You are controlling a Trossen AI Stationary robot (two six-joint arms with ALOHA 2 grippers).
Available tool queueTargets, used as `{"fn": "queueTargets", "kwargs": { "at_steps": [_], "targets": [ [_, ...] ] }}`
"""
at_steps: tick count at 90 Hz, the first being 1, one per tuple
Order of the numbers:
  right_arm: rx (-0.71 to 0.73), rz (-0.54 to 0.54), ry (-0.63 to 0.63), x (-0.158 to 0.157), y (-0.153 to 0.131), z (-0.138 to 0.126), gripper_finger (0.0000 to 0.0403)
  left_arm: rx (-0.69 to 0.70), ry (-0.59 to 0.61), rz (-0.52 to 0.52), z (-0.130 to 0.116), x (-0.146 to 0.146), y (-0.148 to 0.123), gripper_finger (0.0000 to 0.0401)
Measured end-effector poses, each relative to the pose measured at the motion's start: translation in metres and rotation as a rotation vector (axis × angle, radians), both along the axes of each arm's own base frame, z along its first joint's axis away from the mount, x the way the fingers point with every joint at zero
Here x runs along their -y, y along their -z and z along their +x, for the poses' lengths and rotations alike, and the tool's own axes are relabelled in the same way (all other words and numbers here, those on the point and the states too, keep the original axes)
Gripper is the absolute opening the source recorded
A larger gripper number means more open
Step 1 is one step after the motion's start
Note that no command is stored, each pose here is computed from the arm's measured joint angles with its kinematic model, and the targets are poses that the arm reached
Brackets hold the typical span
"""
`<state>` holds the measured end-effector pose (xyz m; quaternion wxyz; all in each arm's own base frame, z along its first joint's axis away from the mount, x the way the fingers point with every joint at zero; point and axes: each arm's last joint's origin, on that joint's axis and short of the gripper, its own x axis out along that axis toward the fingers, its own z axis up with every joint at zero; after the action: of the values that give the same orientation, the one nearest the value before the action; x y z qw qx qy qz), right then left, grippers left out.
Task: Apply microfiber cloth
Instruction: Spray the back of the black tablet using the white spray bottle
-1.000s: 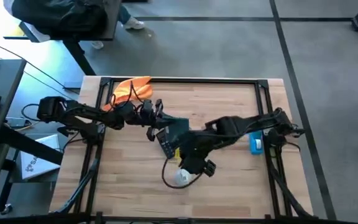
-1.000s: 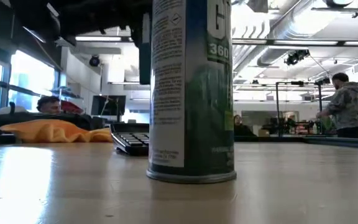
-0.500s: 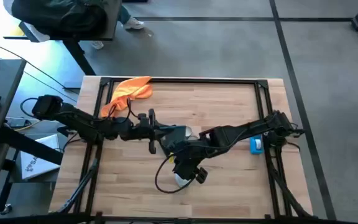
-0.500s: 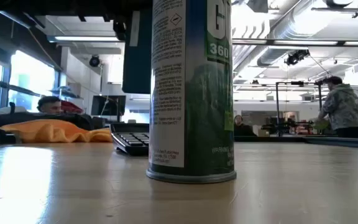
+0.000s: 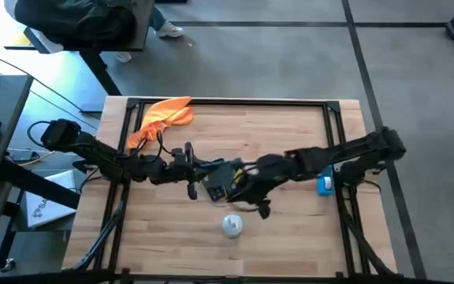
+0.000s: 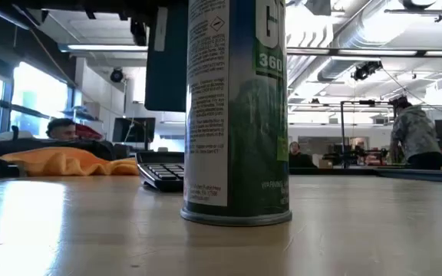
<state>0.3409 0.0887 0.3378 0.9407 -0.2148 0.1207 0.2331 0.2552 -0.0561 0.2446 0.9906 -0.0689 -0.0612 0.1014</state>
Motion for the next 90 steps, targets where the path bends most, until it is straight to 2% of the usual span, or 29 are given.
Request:
{"fn": "queueTargets", "kwargs": {
  "at_steps": [6, 12, 20, 34, 55, 64, 78, 90],
  "targets": [
    [-0.013, 0.09, -0.041, 0.007, 0.008, -0.002, 0.0, 0.005, -0.02, -0.012, 0.001, -0.004, 0.0, 0.0012],
    [-0.066, 0.12, -0.095, 0.009, 0.02, -0.001, 0.0, 0.007, -0.035, -0.028, 0.003, -0.008, 0.001, 0.0012],
    [-0.091, 0.112, -0.103, 0.008, 0.029, 0.002, 0.0, -0.007, -0.059, -0.039, 0.007, -0.015, 0.007, 0.0012],
    [-0.079, 0.118, -0.135, 0.002, 0.029, 0.002, 0.0, 0.007, -0.044, -0.052, 0.019, -0.019, 0.019, 0.0012],
    [-0.069, 0.1, -0.161, -0.016, 0.039, 0.009, 0.0, 0.052, -0.07, 0.019, 0.022, 0.0, 0.025, 0.0012],
    [-0.089, 0.094, -0.143, -0.017, 0.051, 0.016, 0.0, 0.051, -0.083, 0.031, 0.02, 0.008, 0.026, 0.0012],
    [-0.075, 0.11, -0.128, -0.015, 0.054, 0.022, 0.0, 0.058, -0.079, 0.04, 0.017, 0.018, 0.024, 0.0012],
    [-0.071, 0.079, -0.101, -0.017, 0.056, 0.022, 0.0, 0.054, -0.106, 0.045, 0.014, 0.025, 0.024, 0.0012]
  ]
}}
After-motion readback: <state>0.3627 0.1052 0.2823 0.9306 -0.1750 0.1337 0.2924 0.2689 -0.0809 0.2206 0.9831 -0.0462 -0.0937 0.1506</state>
